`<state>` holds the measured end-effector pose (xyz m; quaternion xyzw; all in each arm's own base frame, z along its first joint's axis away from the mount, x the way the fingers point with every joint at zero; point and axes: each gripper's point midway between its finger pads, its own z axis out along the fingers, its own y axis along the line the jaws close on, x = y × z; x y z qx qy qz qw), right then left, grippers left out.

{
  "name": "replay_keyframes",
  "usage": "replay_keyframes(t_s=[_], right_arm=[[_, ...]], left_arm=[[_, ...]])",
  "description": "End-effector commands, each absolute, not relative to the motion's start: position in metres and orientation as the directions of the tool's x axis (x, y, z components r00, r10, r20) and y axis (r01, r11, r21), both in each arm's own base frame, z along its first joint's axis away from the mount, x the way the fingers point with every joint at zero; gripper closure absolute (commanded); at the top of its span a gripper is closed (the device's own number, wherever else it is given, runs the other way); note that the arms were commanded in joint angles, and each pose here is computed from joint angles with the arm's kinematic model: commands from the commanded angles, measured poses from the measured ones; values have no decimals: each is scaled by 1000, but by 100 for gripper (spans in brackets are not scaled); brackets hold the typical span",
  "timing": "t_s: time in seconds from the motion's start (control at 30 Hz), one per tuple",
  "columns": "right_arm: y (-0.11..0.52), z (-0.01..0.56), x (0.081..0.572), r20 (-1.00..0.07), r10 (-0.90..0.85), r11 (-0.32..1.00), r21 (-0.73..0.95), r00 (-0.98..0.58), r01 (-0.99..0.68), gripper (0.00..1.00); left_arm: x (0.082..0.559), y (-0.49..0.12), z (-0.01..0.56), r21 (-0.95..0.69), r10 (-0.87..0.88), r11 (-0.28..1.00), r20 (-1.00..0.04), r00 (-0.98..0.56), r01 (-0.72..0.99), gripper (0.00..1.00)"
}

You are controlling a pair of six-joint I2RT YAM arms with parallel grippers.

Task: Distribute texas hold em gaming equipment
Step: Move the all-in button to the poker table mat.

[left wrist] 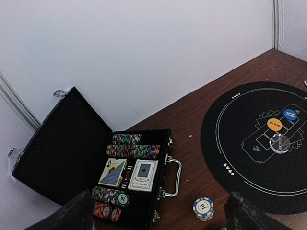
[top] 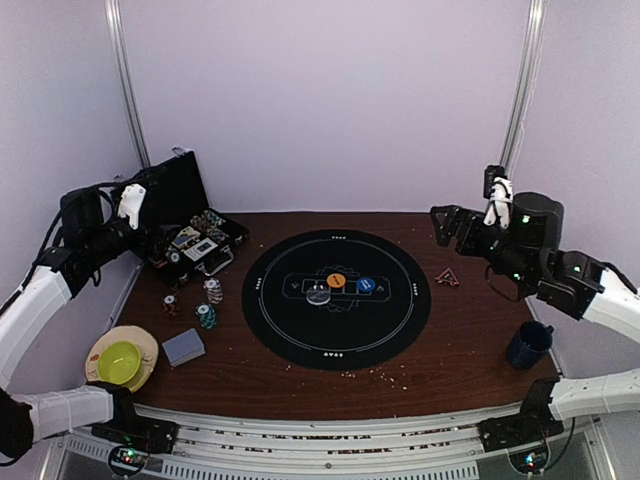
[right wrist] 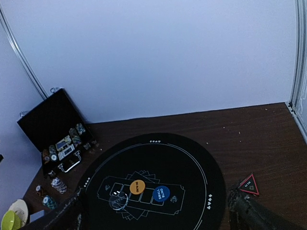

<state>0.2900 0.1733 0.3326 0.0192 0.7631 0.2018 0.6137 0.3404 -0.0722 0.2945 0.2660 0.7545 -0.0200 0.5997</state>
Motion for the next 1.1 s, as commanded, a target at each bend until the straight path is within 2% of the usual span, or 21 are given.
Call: replay_keyframes(t_s=[0.0, 0.23, 0.33, 0.47, 0.57, 0.7, 1.07], right_arm=[[184, 324, 292, -933, 226, 928, 293, -279, -229, 0], [208, 284, 299, -926, 155, 958, 226, -343, -178, 0], [236, 266, 293, -932, -4, 978, 72, -364, -194, 0], [247, 263, 287, -942, -122, 992, -106, -311, -66, 0], [255, 249, 291, -930, -102, 995, -101, -354, -20, 0], [273, 232, 290, -907, -137, 989, -104, -399, -105, 0], [246, 238, 282, -935, -96, 994, -74, -342, -75, 0]], left_arm=[[342, -77, 281, 329, 429, 816, -896, -117, 475, 2], [340, -92, 251, 303, 471, 748, -869, -151, 590, 2], [341, -95, 241, 281, 475, 736, -863, -174, 616, 2], [345, -96, 231, 265, 478, 732, -856, -197, 627, 2], [349, -95, 222, 249, 479, 735, -849, -224, 631, 2], [351, -96, 215, 233, 478, 733, -846, -239, 639, 2], [358, -100, 189, 180, 482, 728, -820, -307, 662, 2]])
